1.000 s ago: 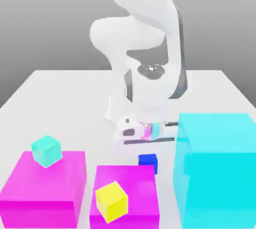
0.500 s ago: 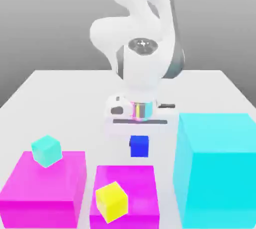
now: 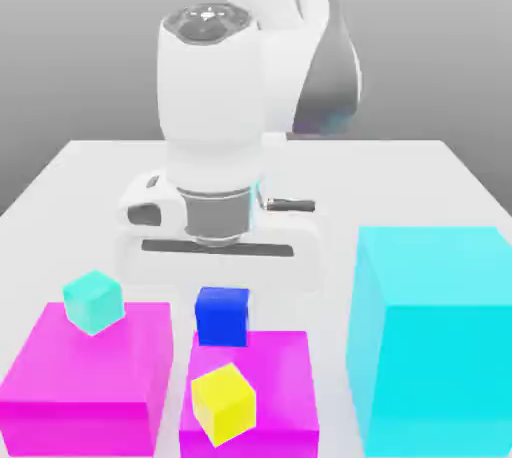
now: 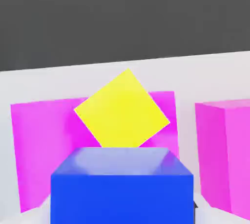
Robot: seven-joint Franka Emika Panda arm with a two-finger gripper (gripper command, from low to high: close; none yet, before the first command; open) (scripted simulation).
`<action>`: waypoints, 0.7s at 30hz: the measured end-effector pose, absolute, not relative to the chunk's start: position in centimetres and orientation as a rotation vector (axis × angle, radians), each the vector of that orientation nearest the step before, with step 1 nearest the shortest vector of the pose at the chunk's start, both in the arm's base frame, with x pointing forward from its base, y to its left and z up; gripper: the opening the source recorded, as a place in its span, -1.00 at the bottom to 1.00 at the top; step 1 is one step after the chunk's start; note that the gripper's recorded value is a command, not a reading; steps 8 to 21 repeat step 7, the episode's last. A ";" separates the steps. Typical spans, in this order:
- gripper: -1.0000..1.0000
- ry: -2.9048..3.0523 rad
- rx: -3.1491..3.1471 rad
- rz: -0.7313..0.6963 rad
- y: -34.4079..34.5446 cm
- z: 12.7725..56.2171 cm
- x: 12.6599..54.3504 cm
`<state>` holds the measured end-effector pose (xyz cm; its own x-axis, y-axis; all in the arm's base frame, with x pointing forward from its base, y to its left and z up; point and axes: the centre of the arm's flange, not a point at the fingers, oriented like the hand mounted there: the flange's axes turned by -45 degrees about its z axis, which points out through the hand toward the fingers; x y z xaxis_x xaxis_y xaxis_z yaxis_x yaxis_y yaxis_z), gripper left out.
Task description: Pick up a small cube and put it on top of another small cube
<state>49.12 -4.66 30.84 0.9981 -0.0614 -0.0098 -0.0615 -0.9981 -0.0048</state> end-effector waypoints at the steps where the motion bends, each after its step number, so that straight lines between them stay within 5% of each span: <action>1: -1.00 0.067 -3.137 0.007 -4.1 29.9 49.5; 3: -1.00 0.039 -3.138 0.002 -3.4 27.0 49.8; 4: 1.00 0.037 -3.139 0.001 -3.4 25.8 49.8; 21: 1.00 0.037 -3.139 0.001 -3.4 25.8 49.8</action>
